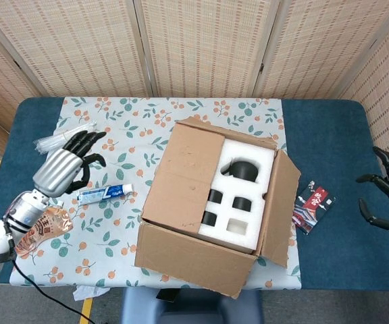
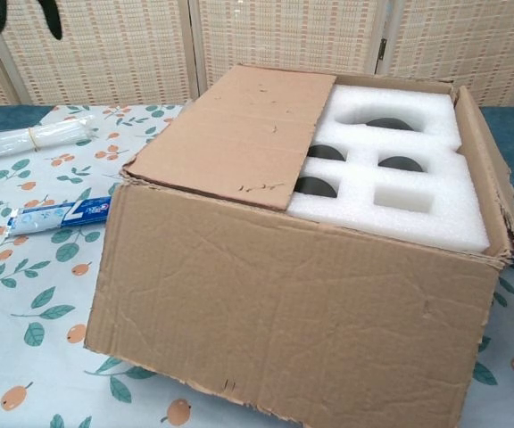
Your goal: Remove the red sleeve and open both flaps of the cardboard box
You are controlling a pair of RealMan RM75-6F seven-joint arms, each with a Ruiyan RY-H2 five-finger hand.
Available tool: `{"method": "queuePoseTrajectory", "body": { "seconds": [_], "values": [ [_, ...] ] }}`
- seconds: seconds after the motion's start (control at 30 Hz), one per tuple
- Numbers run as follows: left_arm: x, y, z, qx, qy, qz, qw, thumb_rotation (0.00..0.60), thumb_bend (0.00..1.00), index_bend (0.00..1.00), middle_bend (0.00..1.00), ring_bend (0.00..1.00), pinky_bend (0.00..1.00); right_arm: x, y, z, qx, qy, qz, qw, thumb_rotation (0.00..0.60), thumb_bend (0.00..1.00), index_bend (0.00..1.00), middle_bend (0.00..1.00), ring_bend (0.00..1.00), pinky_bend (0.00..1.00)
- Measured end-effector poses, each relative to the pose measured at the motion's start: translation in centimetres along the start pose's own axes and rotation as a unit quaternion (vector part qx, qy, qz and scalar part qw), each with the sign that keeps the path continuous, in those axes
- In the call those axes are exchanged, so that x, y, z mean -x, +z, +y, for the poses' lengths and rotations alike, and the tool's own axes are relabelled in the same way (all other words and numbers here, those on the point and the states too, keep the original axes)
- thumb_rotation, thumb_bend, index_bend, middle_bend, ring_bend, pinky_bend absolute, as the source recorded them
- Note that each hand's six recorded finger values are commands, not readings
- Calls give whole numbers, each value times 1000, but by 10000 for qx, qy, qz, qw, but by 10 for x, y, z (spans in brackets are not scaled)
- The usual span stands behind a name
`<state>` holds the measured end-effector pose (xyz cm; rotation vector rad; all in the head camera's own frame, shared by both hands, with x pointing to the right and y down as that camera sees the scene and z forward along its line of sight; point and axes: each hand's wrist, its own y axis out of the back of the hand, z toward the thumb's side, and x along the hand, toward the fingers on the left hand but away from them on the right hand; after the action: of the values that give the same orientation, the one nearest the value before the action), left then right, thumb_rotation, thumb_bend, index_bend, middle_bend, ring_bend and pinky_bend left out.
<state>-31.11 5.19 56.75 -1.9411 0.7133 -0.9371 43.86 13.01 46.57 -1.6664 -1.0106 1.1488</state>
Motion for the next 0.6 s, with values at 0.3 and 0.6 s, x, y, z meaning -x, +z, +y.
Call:
{"method": "queuePoseTrajectory", "body": {
  "seconds": [0.3, 0.6],
  "values": [
    [-51, 57, -26, -14, -365, -785, 9962, 600, 1000, 499, 74, 0, 0, -20, -17, 23, 425, -405, 101, 9982, 362, 551, 350, 0, 0, 0],
    [-86, 109, -45, -137, -535, -1422, 9883, 600, 1000, 473, 74, 0, 0, -24, -42, 24, 747, -365, 23, 9965, 362, 550, 350, 0, 0, 0]
  ]
}}
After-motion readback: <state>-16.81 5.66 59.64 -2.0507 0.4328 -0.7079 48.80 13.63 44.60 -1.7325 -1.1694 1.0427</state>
